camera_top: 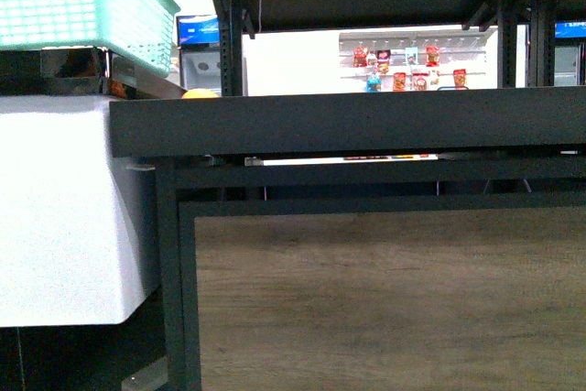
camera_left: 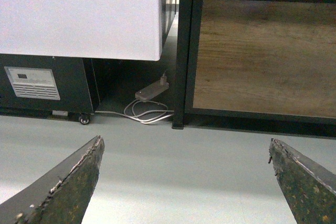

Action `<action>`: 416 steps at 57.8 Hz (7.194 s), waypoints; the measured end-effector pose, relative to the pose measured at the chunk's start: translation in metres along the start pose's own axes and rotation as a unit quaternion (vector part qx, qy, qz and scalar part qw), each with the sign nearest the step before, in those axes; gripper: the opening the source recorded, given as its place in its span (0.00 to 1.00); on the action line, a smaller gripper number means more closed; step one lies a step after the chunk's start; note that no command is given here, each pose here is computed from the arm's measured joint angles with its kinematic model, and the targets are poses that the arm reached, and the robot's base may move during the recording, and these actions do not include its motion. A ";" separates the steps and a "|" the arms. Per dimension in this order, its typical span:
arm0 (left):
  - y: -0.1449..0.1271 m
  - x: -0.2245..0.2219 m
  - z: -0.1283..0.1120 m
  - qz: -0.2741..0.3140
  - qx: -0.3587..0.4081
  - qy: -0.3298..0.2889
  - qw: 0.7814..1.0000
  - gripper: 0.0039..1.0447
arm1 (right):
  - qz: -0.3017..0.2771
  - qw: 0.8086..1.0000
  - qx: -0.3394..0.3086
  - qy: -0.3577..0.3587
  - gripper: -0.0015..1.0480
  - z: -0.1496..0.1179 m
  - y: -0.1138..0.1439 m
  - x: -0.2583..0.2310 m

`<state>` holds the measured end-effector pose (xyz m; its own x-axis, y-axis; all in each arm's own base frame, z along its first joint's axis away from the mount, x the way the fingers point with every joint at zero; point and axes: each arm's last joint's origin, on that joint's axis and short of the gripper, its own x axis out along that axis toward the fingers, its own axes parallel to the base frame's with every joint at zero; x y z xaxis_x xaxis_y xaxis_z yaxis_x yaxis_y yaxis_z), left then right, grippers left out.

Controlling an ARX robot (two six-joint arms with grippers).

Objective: Pick lemon from shelf

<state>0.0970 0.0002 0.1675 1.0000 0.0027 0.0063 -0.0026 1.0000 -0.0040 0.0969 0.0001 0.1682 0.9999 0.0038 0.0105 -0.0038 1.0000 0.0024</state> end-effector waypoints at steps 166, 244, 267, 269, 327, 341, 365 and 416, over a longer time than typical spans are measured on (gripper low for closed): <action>0.000 0.000 0.000 0.000 0.000 0.000 1.000 0.92 | -0.002 1.000 0.000 0.000 0.93 0.000 0.000 0.000; 0.000 0.000 0.000 0.000 0.000 0.000 1.000 0.92 | -0.001 1.000 0.000 0.000 0.93 0.000 0.000 0.000; 0.000 0.000 0.000 0.000 0.000 0.000 1.000 0.92 | -0.002 1.000 0.000 0.000 0.93 0.000 0.000 0.000; 0.000 0.000 0.000 0.000 0.000 0.000 1.000 0.92 | -0.002 1.000 0.000 0.000 0.93 0.000 0.000 0.000; 0.104 0.162 0.092 0.019 -0.515 0.028 0.857 0.92 | -0.002 1.000 0.000 0.000 0.93 0.000 0.000 0.000; 0.122 0.219 0.087 0.012 -0.575 0.021 0.818 0.92 | -0.001 1.000 0.000 0.000 0.93 0.000 0.000 0.000; 0.133 0.292 0.083 0.023 -0.613 0.017 0.790 0.92 | -0.002 1.000 0.000 0.000 0.93 0.000 0.000 0.000; 0.134 0.344 0.078 0.049 -0.611 0.021 0.790 0.18 | -0.002 1.000 0.000 0.000 0.93 0.000 0.000 0.000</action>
<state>0.4398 0.1360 0.2469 0.9946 0.0540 -0.0882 -0.0988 0.2453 -0.9644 0.0970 0.0001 0.1682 0.9999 0.0008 0.0101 -0.0008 1.0000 0.0025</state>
